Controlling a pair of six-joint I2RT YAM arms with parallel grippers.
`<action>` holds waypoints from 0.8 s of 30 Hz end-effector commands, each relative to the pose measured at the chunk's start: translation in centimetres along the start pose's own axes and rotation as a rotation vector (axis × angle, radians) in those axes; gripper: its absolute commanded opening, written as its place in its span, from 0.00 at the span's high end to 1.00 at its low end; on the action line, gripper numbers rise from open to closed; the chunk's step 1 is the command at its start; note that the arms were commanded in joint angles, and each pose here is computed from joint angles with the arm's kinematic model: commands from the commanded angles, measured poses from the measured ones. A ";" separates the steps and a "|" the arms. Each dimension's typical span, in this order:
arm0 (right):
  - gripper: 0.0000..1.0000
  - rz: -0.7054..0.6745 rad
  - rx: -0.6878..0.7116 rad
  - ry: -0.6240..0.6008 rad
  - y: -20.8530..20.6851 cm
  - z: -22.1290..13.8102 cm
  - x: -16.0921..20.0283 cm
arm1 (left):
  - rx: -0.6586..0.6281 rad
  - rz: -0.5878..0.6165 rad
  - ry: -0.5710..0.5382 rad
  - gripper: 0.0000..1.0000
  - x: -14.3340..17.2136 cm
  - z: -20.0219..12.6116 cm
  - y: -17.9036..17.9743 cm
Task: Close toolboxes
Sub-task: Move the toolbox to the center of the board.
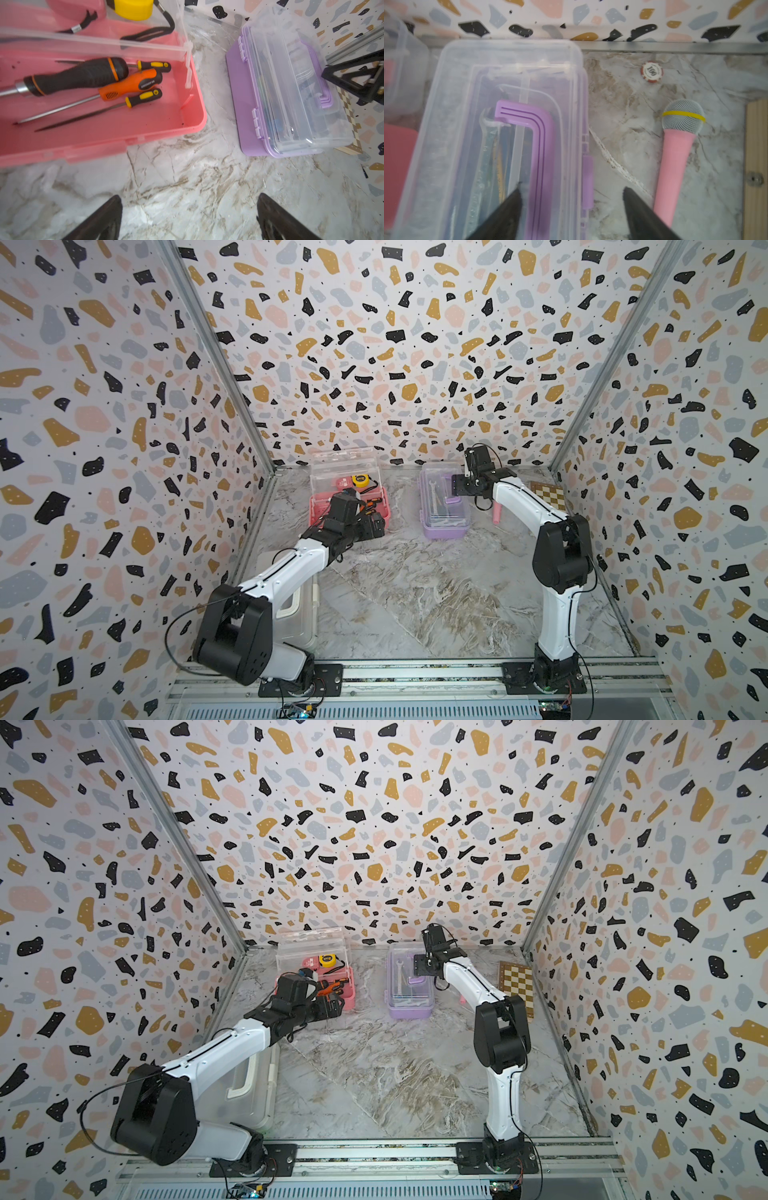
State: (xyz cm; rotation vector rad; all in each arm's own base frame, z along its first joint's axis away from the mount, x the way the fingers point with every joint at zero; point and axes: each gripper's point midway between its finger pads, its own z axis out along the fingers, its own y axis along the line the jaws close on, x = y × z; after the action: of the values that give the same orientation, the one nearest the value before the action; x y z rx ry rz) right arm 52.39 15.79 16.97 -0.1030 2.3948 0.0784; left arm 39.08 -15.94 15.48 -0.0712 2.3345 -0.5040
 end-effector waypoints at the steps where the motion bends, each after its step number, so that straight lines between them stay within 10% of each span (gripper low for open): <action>1: 0.00 -0.011 -0.001 -0.174 -1.1 -7.6 -4.0 | -0.044 0.059 -0.054 0.01 -2.9 1.4 0.6; 13: 0.00 0.065 -0.166 -0.267 -0.3 -13.3 -0.1 | -0.001 0.155 0.085 0.01 -4.7 7.9 -0.2; 24: 0.12 0.157 -0.159 -0.231 -1.5 -15.8 6.7 | 0.125 0.126 0.265 0.00 -0.1 11.1 -2.6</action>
State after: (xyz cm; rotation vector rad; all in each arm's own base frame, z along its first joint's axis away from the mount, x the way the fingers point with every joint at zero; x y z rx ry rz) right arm 37.95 12.51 22.21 -0.0238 2.2146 0.2933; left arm 47.47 -20.05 8.97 0.1613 2.5234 -0.5392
